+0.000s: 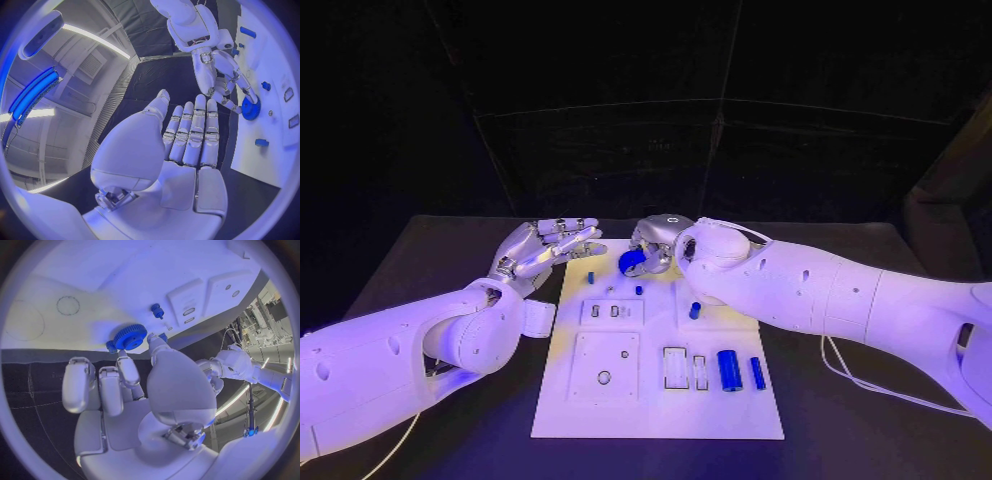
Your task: Assemble the parts on the task board
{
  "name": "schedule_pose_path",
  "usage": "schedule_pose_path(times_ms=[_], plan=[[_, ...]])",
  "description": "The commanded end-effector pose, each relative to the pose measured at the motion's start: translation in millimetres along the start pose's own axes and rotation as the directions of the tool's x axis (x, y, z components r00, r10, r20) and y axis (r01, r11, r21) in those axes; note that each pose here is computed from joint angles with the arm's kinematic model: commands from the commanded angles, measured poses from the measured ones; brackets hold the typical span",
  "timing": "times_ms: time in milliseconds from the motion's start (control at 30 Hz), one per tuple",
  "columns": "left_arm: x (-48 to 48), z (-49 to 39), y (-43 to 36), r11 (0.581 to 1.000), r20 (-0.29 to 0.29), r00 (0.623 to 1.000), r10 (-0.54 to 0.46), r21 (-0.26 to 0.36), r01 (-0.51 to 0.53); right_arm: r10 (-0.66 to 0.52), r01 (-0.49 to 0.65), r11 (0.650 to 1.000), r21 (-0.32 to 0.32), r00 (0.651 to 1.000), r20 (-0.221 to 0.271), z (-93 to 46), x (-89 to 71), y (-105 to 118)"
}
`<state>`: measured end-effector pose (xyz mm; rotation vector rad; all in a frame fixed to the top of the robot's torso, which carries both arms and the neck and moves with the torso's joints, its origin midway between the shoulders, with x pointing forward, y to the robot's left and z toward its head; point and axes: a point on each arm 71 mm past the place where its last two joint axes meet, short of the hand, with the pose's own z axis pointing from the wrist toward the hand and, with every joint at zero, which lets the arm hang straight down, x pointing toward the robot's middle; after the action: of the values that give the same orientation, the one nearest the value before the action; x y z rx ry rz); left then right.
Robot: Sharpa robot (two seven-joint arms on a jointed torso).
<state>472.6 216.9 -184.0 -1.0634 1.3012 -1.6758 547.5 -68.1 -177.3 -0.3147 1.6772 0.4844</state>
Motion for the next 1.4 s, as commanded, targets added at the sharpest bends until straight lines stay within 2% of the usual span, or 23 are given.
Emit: schedule_pose_path(times_ms=[33, 267, 333, 433, 500, 567, 667, 733, 800, 933, 1067, 1233, 1400], plan=[[1.3, 0.4, -1.3, 1.000, -0.012, 1.000, -0.001, 0.007, 0.001, -0.005, 0.005, 1.000, 0.011, 0.999, -0.048, -0.7, 2.5, -2.0], [0.9, 0.2, -1.4, 1.000, -0.011, 1.000, -0.001, 0.006, 0.001, 0.031, -0.030, 0.999, 0.017, 0.997, -0.070, -3.1, 3.8, -6.1], [0.7, 0.2, -1.4, 1.000, -0.010, 1.000, 0.000, 0.006, 0.000, 0.043, -0.042, 0.999, 0.022, 0.997, -0.060, -3.7, 3.0, -7.8], [0.5, 0.1, -1.4, 1.000, -0.009, 1.000, 0.000, 0.006, 0.000, 0.059, -0.059, 0.998, 0.022, 0.998, -0.014, -5.2, -0.4, -10.1], [0.2, 0.0, -1.5, 1.000, -0.009, 1.000, 0.000, 0.006, 0.000, 0.073, -0.073, 0.997, 0.010, 0.997, 0.040, -6.8, -4.4, -11.4], [-0.4, -0.2, -1.6, 1.000, -0.008, 1.000, 0.001, 0.006, -0.001, 0.101, -0.098, 0.995, -0.028, 0.986, 0.130, -10.7, -11.2, -12.7], [-1.1, -0.5, -1.8, 1.000, -0.006, 1.000, 0.002, 0.006, -0.002, 0.144, -0.130, 0.988, -0.079, 0.970, 0.198, -16.9, -17.0, -15.3], [-1.7, -0.7, -1.9, 1.000, -0.005, 1.000, 0.002, 0.006, -0.002, 0.178, -0.158, 0.982, -0.105, 0.959, 0.218, -22.8, -19.4, -19.7], [-2.5, -1.0, -2.1, 1.000, -0.004, 1.000, 0.003, 0.006, -0.003, 0.224, -0.201, 0.972, -0.120, 0.951, 0.215, -30.8, -20.6, -28.7], [-4.6, -1.7, -2.5, 1.000, -0.001, 1.000, 0.005, 0.006, -0.005, 0.317, -0.300, 0.946, -0.124, 0.934, 0.162, -48.2, -20.0, -55.8], [-7.0, -2.5, -3.0, 1.000, 0.003, 1.000, 0.007, 0.007, -0.007, 0.407, -0.396, 0.912, -0.109, 0.906, 0.120, -70.3, -20.3, -93.4], [-9.2, -2.6, -3.0, 1.000, 0.005, 1.000, 0.008, 0.006, -0.008, 0.443, -0.439, 0.896, -0.060, 0.887, 0.127, -94.4, -22.6, -135.9], [-9.3, -2.0, -2.6, 1.000, 0.004, 1.000, 0.007, 0.005, -0.007, 0.437, -0.440, 0.898, -0.011, 0.889, 0.138, -107.9, -22.9, -162.1]])
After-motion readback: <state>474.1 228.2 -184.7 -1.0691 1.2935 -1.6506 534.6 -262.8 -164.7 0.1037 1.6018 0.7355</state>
